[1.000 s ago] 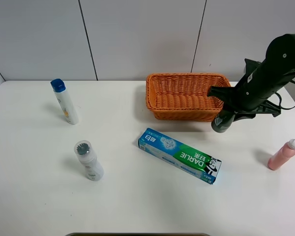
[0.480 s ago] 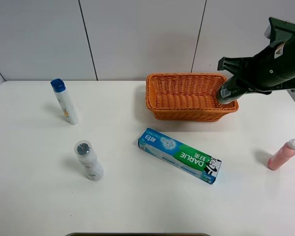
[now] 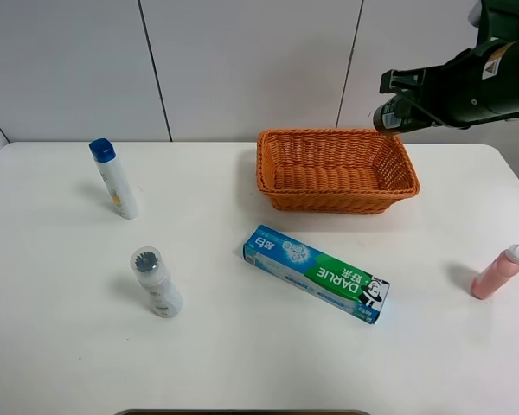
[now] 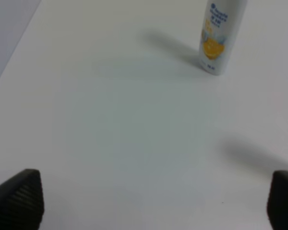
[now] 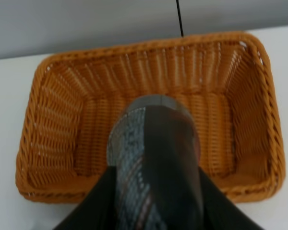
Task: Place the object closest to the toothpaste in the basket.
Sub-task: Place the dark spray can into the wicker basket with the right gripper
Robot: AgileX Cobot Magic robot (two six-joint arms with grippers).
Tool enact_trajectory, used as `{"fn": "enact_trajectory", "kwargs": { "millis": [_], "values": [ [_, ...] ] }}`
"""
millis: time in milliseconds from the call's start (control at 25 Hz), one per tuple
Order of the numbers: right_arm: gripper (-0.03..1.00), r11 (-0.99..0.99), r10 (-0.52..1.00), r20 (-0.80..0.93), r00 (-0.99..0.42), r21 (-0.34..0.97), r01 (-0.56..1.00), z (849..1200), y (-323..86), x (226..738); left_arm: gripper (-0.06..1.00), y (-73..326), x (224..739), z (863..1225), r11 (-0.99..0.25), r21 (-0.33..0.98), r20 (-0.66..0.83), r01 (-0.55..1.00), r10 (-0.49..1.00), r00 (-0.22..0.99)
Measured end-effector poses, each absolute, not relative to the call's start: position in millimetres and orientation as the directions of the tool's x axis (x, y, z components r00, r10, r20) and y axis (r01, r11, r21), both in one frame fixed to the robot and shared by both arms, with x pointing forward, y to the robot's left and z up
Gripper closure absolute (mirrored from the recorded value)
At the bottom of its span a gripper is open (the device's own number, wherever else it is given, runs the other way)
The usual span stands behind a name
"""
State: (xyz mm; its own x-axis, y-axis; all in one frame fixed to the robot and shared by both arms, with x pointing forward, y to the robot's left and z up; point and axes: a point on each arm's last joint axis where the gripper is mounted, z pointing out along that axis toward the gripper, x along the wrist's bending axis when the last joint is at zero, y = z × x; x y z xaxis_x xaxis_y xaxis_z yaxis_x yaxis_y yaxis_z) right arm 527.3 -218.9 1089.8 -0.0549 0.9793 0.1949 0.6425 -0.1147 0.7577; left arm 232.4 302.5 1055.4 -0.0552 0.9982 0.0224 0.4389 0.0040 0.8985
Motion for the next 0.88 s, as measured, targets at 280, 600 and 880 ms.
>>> {"fn": "enact_trajectory", "kwargs": {
  "millis": [280,600,880],
  "values": [
    [0.64,-0.072,0.985,0.157,-0.071,0.746,0.662,1082,-206,574,0.01,302,232,1055,0.004,0.899,0.022,0.439,0.998,-0.055],
    [0.64,-0.005,0.991,0.101,-0.091,0.693,0.721,1046,-194,616,0.01,302,232,1055,0.004,0.899,0.022,0.439,0.998,-0.055],
    [0.64,0.015,0.991,0.089,-0.097,0.658,0.753,1005,-185,644,0.01,302,232,1055,0.005,0.899,0.022,0.439,0.998,-0.055]
  ]
}}
